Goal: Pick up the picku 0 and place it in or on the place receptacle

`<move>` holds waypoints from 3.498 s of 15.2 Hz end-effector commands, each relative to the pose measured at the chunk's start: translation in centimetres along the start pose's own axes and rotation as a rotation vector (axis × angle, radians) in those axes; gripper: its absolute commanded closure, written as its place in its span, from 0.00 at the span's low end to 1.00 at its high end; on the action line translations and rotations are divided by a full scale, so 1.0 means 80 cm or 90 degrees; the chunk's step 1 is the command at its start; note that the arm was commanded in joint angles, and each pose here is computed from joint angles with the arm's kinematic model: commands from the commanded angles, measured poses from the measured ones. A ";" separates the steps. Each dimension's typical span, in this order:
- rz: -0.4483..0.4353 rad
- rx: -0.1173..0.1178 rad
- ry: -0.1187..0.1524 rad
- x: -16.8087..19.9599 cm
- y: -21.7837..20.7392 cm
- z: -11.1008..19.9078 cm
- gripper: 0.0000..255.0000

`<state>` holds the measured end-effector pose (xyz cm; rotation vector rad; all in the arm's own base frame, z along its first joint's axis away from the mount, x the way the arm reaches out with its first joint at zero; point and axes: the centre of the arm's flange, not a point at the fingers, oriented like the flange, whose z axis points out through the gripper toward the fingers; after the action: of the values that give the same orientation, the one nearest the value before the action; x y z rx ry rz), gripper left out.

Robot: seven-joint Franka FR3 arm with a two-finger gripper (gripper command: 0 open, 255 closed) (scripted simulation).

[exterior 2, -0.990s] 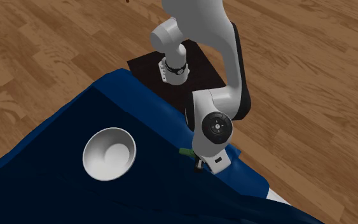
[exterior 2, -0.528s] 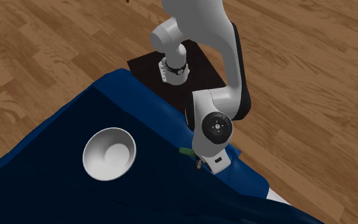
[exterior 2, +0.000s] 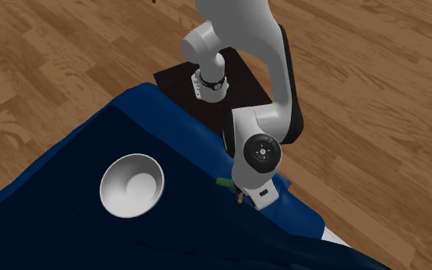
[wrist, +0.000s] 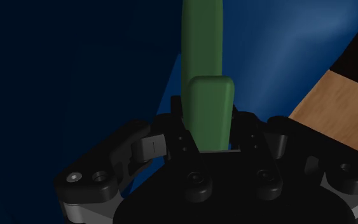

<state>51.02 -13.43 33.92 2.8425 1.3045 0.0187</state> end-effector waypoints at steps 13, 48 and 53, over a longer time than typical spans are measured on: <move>0.000 0.000 0.000 0.001 0.001 -0.092 1.00; 0.000 0.000 0.000 -0.284 0.083 -0.199 1.00; 0.000 0.000 0.000 -0.364 0.105 -0.199 1.00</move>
<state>38.79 -39.73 50.11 2.8444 1.3005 0.0188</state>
